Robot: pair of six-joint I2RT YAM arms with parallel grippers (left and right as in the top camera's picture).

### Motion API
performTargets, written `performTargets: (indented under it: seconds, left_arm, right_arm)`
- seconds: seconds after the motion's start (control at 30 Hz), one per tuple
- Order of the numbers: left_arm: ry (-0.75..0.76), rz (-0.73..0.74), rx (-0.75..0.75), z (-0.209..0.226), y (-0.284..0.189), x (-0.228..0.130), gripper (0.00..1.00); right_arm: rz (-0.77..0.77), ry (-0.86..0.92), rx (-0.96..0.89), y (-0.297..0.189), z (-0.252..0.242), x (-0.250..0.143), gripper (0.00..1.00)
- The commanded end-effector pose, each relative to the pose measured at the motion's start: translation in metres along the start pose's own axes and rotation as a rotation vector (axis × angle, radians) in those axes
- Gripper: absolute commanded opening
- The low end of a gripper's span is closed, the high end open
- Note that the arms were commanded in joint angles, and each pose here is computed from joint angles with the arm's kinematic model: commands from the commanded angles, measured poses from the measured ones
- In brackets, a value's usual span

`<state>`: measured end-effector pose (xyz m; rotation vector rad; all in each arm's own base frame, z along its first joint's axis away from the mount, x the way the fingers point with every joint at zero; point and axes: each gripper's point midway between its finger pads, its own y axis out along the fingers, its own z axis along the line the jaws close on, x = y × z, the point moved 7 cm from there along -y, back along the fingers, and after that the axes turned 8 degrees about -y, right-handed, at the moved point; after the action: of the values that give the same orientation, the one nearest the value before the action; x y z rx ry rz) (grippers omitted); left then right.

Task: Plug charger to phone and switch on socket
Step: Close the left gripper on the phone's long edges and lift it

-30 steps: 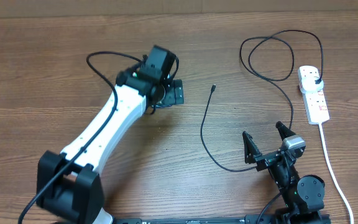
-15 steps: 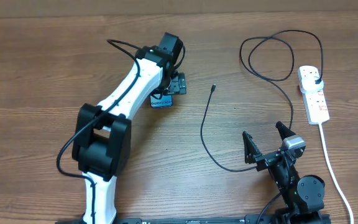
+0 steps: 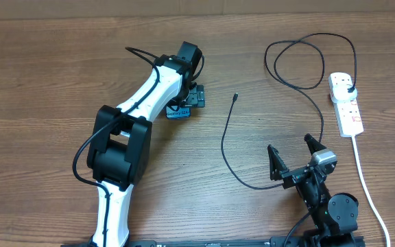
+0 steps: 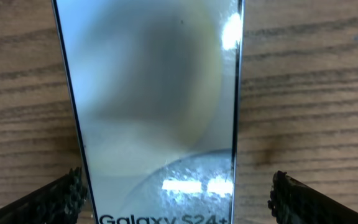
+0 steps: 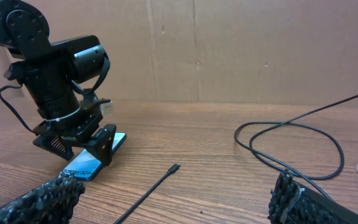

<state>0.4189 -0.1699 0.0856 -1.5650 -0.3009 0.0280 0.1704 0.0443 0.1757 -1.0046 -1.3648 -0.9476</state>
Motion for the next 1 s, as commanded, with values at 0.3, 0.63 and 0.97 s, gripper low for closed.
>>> performTargets:
  seconds: [0.3, 0.63, 0.97]
  left_arm:
    - [0.015, -0.022, 0.019, 0.003, 0.02, 0.013, 1.0]
    - [0.006, 0.02, 0.037, 0.006, 0.038, 0.007, 0.97]
    - [-0.006, 0.032, 0.045, 0.008, 0.042, 0.006, 0.88]
  right_arm:
    - [-0.003, 0.002, -0.004, 0.0, 0.0, -0.002, 1.0]
    - [-0.003, 0.002, -0.004, 0.0, 0.0, -0.002, 1.0]
    - [-0.003, 0.002, -0.004, 0.0, 0.0, -0.002, 1.0]
